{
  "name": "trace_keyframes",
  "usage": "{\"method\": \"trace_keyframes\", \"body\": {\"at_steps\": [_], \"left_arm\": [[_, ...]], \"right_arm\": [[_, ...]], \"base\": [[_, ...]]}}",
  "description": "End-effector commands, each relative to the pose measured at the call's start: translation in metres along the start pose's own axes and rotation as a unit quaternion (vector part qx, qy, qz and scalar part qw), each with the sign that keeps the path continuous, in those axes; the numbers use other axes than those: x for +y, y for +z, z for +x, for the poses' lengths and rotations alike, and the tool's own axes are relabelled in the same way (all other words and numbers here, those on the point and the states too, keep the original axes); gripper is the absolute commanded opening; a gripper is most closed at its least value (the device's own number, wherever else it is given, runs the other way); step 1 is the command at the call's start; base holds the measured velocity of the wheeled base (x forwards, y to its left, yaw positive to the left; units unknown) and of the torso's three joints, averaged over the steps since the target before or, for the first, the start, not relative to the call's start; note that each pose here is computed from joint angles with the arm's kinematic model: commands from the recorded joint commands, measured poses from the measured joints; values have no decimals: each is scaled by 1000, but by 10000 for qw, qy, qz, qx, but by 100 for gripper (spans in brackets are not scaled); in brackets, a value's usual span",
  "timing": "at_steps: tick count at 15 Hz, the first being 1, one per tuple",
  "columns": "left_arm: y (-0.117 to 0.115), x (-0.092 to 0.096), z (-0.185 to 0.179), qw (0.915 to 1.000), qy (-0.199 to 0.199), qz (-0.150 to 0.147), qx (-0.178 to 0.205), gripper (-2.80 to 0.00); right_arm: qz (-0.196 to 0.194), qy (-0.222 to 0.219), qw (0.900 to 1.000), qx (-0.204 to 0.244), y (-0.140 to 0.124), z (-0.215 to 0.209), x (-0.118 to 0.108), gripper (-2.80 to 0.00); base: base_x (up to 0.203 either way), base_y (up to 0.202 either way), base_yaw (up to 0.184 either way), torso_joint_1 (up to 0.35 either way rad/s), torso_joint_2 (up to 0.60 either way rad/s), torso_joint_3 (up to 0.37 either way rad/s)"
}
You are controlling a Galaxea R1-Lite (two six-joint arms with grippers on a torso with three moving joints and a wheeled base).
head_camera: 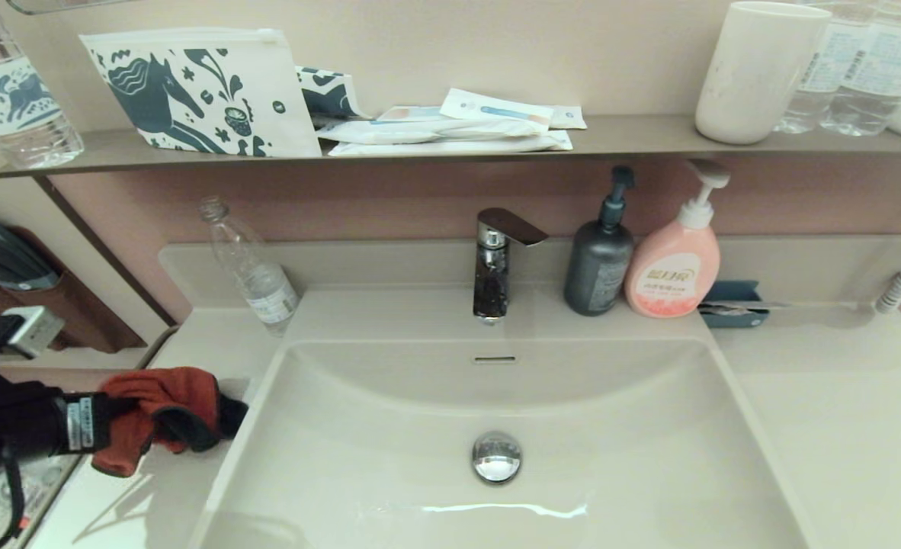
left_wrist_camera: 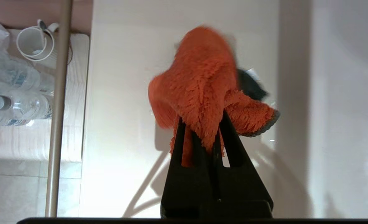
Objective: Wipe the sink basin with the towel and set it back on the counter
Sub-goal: Pick up the cloth, then wipe the sink
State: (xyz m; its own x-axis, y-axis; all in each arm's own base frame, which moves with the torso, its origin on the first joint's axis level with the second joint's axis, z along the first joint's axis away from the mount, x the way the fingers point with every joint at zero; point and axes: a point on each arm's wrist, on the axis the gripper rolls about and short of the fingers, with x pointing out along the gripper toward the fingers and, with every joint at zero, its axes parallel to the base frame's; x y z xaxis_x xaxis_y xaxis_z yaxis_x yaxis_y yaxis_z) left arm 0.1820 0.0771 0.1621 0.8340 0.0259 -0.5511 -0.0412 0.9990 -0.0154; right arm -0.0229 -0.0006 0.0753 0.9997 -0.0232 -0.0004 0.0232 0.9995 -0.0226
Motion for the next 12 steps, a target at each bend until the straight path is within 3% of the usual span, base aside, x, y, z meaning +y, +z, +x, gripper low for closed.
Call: {"method": "trace_keyframes", "body": {"at_steps": [1,5,9,12], "left_arm": [[7,-12,-35,9985,69,33,-537,-280],[9,-41,-72,9958,-374,-111,-832,-280],[14,-62,-79,9933,-874,-225,-718,-280],[17,-87,-72,9914,-1195,-114,-514,-280]], "right_arm": [[-2,1,10000,6,0,0,0,-280],[-2,1,10000,5,0,0,0,-280],[-2,1,10000,4,0,0,0,-280],[-2,1,10000,6,0,0,0,-280]], "base": [[0,0,0,0,0,0],[0,0,0,0,0,0],[0,0,0,0,0,0],[0,0,0,0,0,0]]}}
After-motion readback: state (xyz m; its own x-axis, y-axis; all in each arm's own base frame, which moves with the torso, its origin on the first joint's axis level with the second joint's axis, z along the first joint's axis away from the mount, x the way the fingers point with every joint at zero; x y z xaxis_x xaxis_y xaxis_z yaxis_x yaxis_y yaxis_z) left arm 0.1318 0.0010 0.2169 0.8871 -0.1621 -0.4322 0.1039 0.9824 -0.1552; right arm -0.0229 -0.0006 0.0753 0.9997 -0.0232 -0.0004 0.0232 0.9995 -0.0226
